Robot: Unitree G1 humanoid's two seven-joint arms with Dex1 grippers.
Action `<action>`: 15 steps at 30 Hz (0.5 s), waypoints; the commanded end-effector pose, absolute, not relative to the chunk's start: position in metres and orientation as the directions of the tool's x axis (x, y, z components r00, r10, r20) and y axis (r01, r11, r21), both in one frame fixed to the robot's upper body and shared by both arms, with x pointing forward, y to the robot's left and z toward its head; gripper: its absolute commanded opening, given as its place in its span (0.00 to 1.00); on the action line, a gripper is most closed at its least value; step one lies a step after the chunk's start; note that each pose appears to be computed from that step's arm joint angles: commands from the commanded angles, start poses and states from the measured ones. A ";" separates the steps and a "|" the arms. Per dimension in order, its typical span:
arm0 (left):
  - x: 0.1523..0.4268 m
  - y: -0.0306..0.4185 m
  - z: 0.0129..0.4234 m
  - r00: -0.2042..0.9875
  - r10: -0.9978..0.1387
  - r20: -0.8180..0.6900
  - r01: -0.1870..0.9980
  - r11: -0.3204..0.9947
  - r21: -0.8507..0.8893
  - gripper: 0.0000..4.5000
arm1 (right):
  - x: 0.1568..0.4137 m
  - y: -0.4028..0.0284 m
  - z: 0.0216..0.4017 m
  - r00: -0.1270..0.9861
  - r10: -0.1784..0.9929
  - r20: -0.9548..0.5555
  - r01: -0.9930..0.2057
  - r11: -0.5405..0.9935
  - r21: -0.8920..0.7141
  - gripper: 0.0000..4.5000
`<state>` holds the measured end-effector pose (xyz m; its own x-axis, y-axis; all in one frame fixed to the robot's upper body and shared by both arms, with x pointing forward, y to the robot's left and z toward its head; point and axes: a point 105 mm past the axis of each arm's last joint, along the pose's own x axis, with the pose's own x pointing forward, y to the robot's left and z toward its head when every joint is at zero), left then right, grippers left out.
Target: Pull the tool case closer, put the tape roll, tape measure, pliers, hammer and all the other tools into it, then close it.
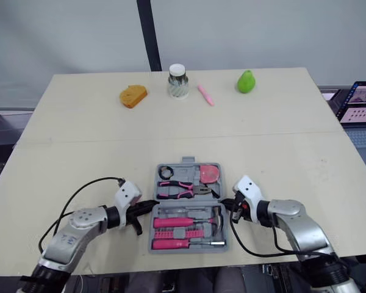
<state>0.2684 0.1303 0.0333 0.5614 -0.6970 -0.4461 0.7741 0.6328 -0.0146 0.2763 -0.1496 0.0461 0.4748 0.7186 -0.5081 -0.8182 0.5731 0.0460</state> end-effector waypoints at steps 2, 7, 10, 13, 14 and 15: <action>0.255 0.122 0.024 0.511 -0.716 -0.475 0.795 0.604 -0.054 0.00 | 0.264 -0.130 0.050 0.414 0.774 -0.480 -0.860 0.505 0.071 0.01; 0.250 0.121 0.023 0.508 -0.715 -0.481 0.791 0.608 -0.068 0.00 | 0.261 -0.129 0.047 0.404 0.775 -0.485 -0.863 0.499 0.077 0.01; 0.245 0.122 0.022 0.506 -0.713 -0.485 0.788 0.611 -0.075 0.00 | 0.259 -0.130 0.045 0.399 0.774 -0.491 -0.865 0.495 0.077 0.01; 0.241 0.124 0.021 0.505 -0.709 -0.493 0.785 0.615 -0.080 0.00 | 0.259 -0.130 0.045 0.397 0.774 -0.493 -0.866 0.494 0.077 0.01; 0.239 0.125 0.021 0.505 -0.706 -0.496 0.783 0.617 -0.081 0.00 | 0.259 -0.130 0.045 0.396 0.774 -0.494 -0.867 0.493 0.077 0.01; 0.238 0.127 0.021 0.506 -0.704 -0.498 0.781 0.620 -0.082 0.00 | 0.259 -0.130 0.045 0.394 0.775 -0.495 -0.868 0.491 0.078 0.01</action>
